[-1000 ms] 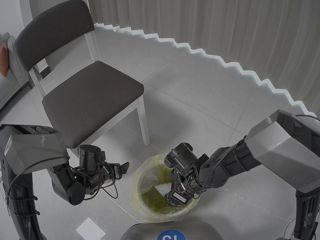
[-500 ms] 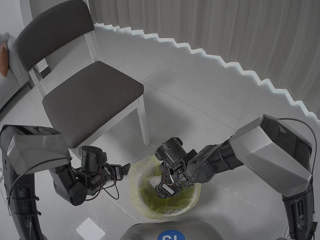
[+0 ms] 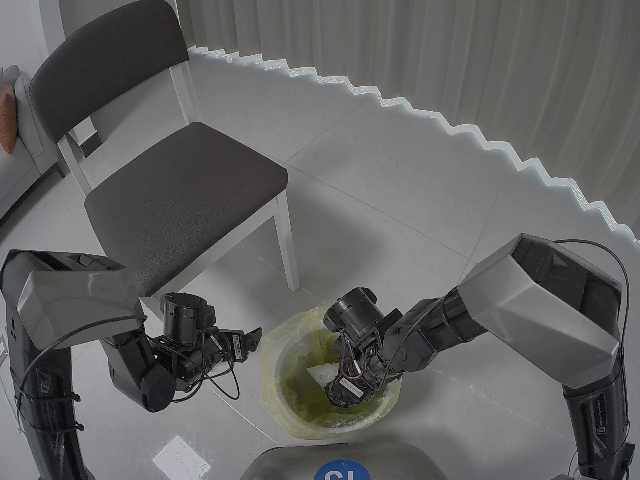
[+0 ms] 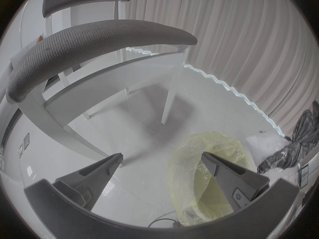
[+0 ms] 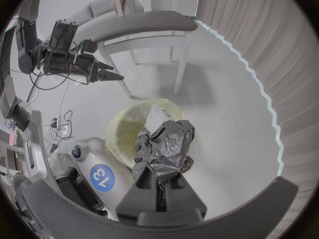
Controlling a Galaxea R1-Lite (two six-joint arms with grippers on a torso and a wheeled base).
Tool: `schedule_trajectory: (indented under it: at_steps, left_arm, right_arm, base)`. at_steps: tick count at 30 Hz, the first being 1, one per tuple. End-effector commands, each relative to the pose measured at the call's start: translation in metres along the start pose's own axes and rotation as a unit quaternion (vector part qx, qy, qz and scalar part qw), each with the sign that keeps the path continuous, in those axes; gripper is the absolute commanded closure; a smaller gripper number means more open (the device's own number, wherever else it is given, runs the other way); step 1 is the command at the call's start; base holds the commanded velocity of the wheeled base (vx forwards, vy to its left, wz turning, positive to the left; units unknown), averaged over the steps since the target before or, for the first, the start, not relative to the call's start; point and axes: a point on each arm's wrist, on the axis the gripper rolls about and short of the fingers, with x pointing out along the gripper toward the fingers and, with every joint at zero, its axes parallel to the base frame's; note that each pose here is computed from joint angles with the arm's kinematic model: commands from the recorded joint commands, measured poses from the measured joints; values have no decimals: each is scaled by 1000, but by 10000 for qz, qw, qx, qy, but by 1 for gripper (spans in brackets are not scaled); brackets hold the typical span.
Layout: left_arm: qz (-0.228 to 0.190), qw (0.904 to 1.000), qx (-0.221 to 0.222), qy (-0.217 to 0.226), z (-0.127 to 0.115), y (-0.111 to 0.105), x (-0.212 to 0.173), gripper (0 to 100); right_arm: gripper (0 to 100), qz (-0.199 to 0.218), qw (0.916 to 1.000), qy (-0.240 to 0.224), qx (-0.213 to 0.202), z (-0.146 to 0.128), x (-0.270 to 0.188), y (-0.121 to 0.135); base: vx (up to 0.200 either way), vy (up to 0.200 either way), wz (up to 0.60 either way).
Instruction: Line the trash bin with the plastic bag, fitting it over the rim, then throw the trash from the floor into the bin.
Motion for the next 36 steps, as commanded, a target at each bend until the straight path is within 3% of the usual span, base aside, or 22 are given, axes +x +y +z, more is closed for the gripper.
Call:
schedule_trajectory:
  at_steps: [1,7,16,34,35,36]
  left_arm:
    - [-20,10000,14,12,-1,-2,2,0]
    - [-21,10000,20,36,-3,-2,4,0]
    - [-37,10000,33,54,-4,-4,5,0]
    - [-52,10000,41,48,-6,-5,13,0]
    - [-52,10000,41,48,-6,-5,14,0]
    - [-52,10000,41,48,-6,-5,14,0]
  right_arm:
    - [100,-26,9999,99,51,-4,8,-6]
    - [100,-61,9998,105,142,-3,18,-14]
    - [100,4,9997,246,-91,-7,25,-6]
    - [100,-14,9998,185,-118,0,52,-1]
    - [0,-14,9997,185,-133,0,52,-1]
    - [0,-15,9997,177,-147,1,52,-1]
  base:
    - [0,0,0]
    - [0,0,0]
    - [0,0,0]
    - [0,0,0]
    - [0,0,0]
    - [0,0,0]
